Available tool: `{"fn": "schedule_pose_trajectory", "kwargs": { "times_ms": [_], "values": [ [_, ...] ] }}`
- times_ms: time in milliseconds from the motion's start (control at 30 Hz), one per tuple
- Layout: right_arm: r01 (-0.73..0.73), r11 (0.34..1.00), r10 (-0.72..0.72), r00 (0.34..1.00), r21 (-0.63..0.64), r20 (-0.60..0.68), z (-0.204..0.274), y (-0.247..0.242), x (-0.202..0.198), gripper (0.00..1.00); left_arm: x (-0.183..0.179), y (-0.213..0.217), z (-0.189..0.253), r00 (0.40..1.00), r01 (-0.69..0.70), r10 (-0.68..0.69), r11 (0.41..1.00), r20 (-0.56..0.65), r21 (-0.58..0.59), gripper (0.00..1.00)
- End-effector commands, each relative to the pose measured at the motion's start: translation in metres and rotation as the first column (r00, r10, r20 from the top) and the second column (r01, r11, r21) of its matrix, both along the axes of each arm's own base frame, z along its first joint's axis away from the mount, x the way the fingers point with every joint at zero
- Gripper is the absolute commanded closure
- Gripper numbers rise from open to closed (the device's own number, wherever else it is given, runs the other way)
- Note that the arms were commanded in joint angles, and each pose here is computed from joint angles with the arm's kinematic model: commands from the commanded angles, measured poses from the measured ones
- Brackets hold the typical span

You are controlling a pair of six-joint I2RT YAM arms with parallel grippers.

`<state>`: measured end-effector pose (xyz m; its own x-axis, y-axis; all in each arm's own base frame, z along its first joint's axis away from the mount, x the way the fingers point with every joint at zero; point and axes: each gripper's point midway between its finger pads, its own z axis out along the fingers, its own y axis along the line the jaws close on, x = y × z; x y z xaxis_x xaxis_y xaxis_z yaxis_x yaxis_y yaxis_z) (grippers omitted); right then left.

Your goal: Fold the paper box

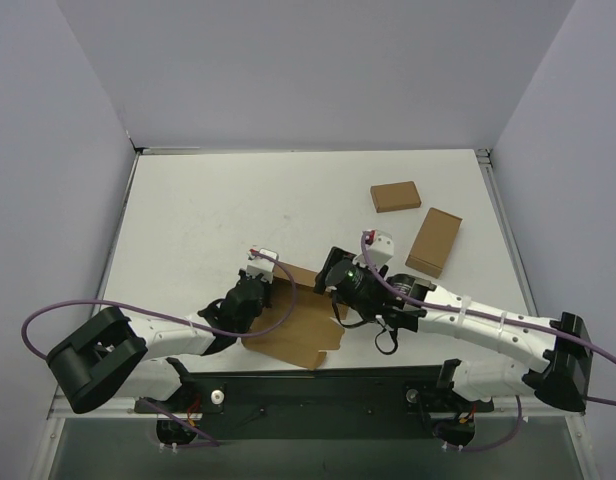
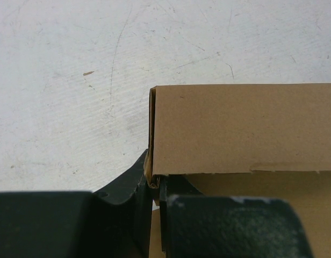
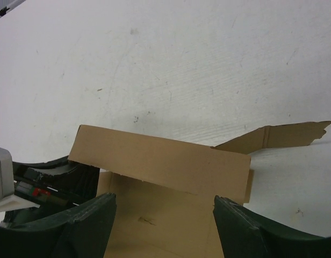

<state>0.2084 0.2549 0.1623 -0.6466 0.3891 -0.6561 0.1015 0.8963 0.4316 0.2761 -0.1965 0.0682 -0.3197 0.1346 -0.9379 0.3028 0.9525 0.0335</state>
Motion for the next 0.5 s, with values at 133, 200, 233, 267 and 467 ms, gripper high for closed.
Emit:
{"fn": "schedule_pose_trajectory", "kwargs": {
  "times_ms": [133,200,233,267,467],
  "values": [
    [0.055,0.994,-0.054,0.998,-0.096,0.01,-0.016,-0.02,0.026,0.25,0.007,-0.006,0.014,1.0,-0.012,0.013,1.0,0.028,-0.024,1.0],
    [0.047,0.997,-0.048,0.999,-0.057,-0.007,-0.023,-0.018,0.027,0.26,0.007,-0.006,0.015,0.999,-0.012,0.013,1.0,0.03,-0.026,1.0],
    [0.046,0.999,-0.046,0.999,-0.03,-0.023,-0.031,-0.017,0.026,0.26,0.007,-0.006,0.015,0.999,-0.012,0.013,1.0,0.03,-0.026,1.0],
    [0.044,0.999,-0.045,0.999,-0.017,-0.03,-0.033,-0.016,0.026,0.26,0.007,-0.006,0.015,0.999,-0.012,0.013,1.0,0.03,-0.026,1.0],
    [0.038,0.997,-0.034,0.997,0.06,-0.069,-0.046,-0.011,0.029,0.26,0.007,-0.008,0.015,1.0,-0.006,0.007,1.0,0.029,-0.027,1.0]
  ]
}}
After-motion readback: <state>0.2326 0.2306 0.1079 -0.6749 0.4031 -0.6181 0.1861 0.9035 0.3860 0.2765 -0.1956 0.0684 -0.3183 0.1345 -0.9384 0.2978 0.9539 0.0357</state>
